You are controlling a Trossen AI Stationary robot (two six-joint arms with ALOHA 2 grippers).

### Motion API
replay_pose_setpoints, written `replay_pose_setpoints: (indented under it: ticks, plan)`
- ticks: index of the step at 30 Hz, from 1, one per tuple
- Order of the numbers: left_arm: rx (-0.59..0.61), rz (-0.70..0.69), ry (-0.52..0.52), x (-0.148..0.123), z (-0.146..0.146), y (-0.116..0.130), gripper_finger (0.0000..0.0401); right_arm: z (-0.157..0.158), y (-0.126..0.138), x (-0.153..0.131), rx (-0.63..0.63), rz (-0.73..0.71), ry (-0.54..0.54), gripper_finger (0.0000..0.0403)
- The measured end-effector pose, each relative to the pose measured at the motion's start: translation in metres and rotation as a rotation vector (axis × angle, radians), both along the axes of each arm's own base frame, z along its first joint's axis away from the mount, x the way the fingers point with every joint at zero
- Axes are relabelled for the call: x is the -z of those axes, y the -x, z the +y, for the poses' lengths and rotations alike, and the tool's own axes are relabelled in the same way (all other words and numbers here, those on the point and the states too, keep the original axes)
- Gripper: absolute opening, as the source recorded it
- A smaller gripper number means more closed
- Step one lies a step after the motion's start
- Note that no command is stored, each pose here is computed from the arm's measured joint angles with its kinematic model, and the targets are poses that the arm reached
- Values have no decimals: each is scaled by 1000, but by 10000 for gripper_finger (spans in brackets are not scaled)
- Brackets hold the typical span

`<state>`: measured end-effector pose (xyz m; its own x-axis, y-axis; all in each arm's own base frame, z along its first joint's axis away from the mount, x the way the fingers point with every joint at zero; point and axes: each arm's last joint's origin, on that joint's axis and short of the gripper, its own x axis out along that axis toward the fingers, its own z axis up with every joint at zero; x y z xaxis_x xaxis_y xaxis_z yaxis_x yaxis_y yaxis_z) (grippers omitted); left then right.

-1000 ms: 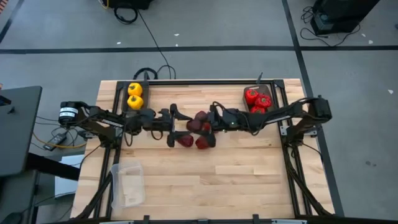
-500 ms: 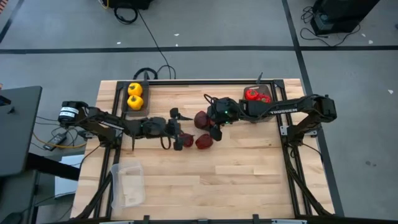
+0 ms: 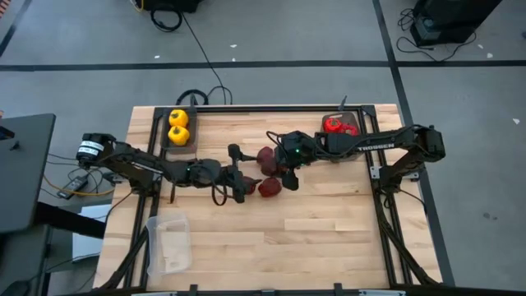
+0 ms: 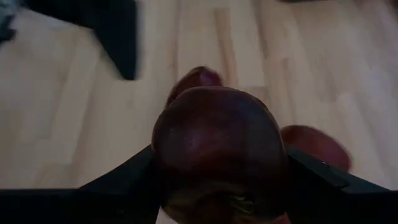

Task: Sort produce into baskets
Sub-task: Put the red apple into the transparent bin

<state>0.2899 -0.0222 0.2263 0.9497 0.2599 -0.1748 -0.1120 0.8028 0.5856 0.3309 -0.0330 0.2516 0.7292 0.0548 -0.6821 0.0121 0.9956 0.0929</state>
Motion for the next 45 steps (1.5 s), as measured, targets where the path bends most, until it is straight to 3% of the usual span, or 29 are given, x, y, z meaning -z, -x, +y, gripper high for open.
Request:
replay_pose_setpoints:
  ticks: [5, 12, 20, 24, 26, 30, 41, 45]
  plan:
    - [-33, 20, 171, -10, 5, -11, 356, 6, -1, 0, 7, 1, 43, 273]
    - [65, 130, 206, 8, 1, -36, 356, 17, 2, 3, -79, 41, 45, 276]
    - [-7, 108, 247, 9, -7, -47, 354, 22, 2, 4, 6, 56, 63, 277]
    - [-149, 81, 238, 1, -13, -39, 343, 22, -12, 14, 145, 14, 60, 277]
    - [-156, 103, 225, -3, -19, -33, 335, 23, -19, 24, 152, 27, 54, 277]
    - [-153, 164, 285, -6, -31, -18, 324, 29, -33, 43, 112, 107, 65, 277]
    - [-220, 325, 514, -16, -57, 34, 321, 57, -102, 46, -24, 147, 70, 277]
    - [-271, 391, 580, -11, -66, 47, 321, 70, -127, 58, -81, 207, 81, 277]
